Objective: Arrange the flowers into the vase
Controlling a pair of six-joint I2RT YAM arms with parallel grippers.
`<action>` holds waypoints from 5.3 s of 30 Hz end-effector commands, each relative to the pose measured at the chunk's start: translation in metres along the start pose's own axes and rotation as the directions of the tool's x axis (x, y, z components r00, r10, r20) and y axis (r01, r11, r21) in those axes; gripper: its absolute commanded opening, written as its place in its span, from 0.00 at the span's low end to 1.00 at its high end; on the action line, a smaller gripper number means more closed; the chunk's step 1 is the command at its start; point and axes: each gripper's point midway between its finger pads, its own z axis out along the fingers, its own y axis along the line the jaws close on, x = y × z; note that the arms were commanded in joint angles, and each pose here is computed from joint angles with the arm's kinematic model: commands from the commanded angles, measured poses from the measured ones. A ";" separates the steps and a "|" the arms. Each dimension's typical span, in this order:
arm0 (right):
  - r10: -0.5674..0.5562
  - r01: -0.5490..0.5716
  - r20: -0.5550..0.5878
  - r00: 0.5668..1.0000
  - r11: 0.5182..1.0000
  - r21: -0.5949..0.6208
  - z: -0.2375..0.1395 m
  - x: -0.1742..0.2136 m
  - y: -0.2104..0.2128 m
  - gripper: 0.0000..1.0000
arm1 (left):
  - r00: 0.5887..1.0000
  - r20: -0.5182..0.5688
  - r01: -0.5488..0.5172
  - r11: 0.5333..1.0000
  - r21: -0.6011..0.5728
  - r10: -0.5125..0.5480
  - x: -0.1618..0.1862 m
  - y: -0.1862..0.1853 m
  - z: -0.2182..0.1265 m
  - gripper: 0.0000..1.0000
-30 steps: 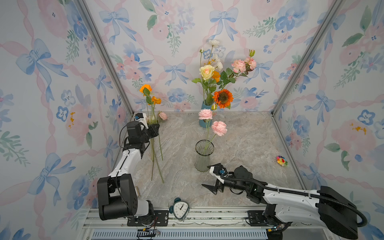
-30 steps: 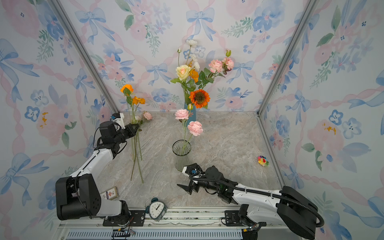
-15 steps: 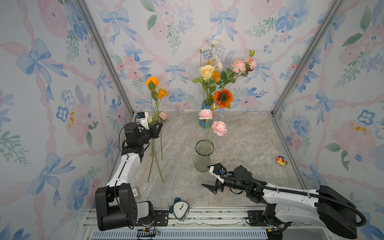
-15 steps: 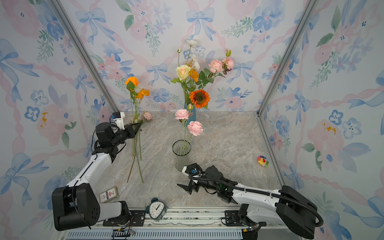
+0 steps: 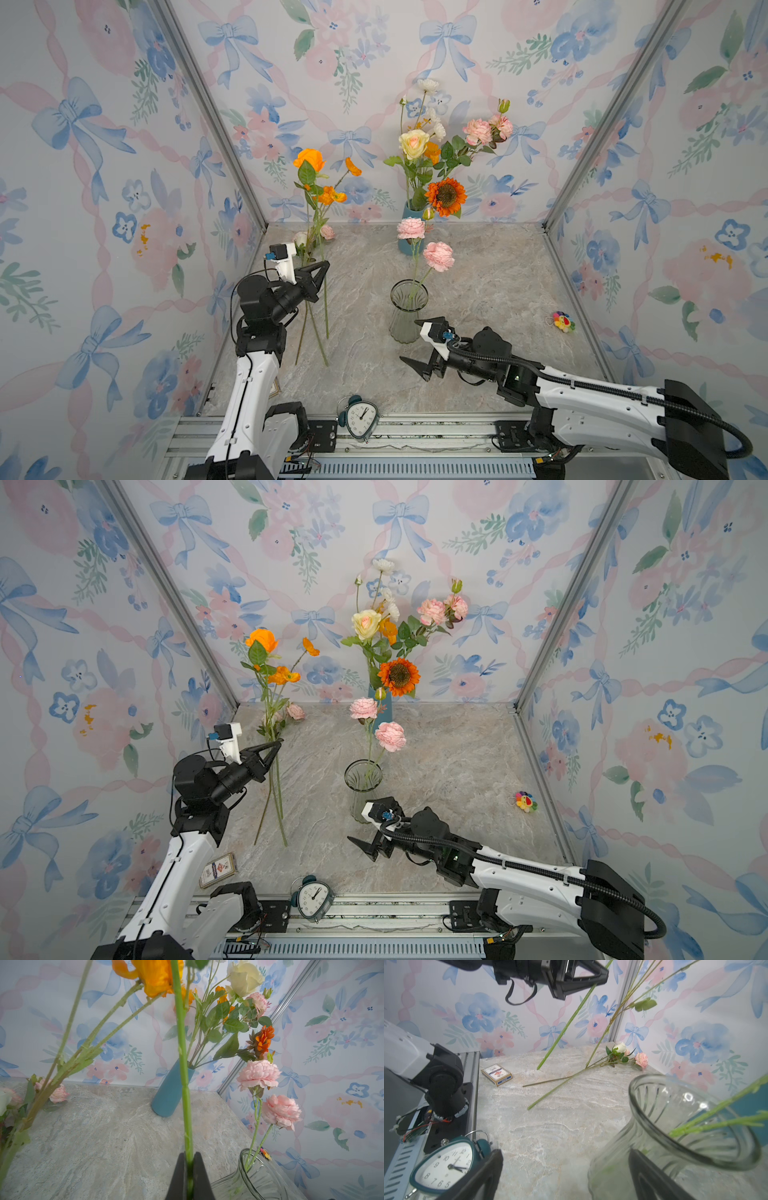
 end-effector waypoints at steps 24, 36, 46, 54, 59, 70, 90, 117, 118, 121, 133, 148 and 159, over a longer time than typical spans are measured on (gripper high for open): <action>0.054 -0.061 0.084 0.995 0.994 0.089 0.174 -0.102 -0.021 0.97 | 0.998 0.017 0.058 0.984 0.171 -0.062 -0.058 -0.097 -0.043 0.00; 0.129 -0.133 0.179 0.975 0.991 0.014 0.198 -0.116 -0.039 0.97 | 0.995 -0.027 0.098 0.955 0.279 -0.094 -0.043 -0.131 -0.061 0.00; 0.163 -0.171 0.221 0.962 0.985 0.020 0.221 -0.129 -0.057 0.96 | 0.996 -0.004 0.084 0.934 0.348 -0.088 -0.045 -0.163 -0.076 0.00; 0.188 -0.198 0.250 0.950 0.980 0.016 0.230 -0.133 -0.075 0.69 | 0.996 0.007 0.081 0.931 0.356 -0.089 -0.049 -0.169 -0.078 0.00; 0.182 -0.190 0.238 0.954 0.982 0.010 0.228 -0.130 -0.073 0.35 | 0.996 0.034 0.069 0.950 0.306 -0.084 -0.051 -0.157 -0.073 0.00; 0.223 -0.214 0.168 0.960 0.974 -0.069 0.229 -0.113 -0.057 0.00 | 0.998 0.057 0.002 0.982 0.190 -0.014 -0.065 -0.129 -0.055 0.00; 0.436 -0.452 -0.235 0.869 0.892 -0.019 0.262 -0.024 -0.058 0.00 | 0.967 0.183 -0.163 0.982 -0.094 0.178 -0.124 -0.105 -0.071 0.00; 0.404 -0.418 -0.227 0.886 0.908 -0.015 0.199 -0.072 -0.044 0.65 | 0.948 0.218 -0.226 0.973 -0.053 0.233 -0.114 -0.117 -0.080 0.00; 0.394 -0.409 -0.217 0.893 0.912 -0.025 0.190 -0.078 -0.042 0.67 | 0.939 0.248 -0.234 0.971 -0.043 0.237 -0.118 -0.121 -0.081 0.00; 0.324 -0.339 -0.169 0.931 0.939 -0.064 0.157 -0.103 -0.030 0.77 | 0.887 0.400 -0.243 0.970 -0.020 0.231 -0.136 -0.133 -0.094 0.00; 0.110 -0.115 -0.039 0.993 0.980 -0.162 0.019 -0.121 -0.003 0.97 | 0.764 0.626 -0.271 0.958 0.096 0.154 -0.129 -0.133 -0.075 0.00; 0.067 -0.080 0.065 0.996 0.972 0.219 -0.073 -0.002 -0.082 0.97 | 0.697 0.704 -0.377 0.905 0.200 0.135 -0.066 -0.208 -0.024 0.00; 0.080 -0.094 0.067 0.995 0.967 0.239 -0.070 0.031 -0.082 0.97 | 0.744 0.647 -0.378 0.903 0.205 0.165 -0.042 -0.217 0.021 0.00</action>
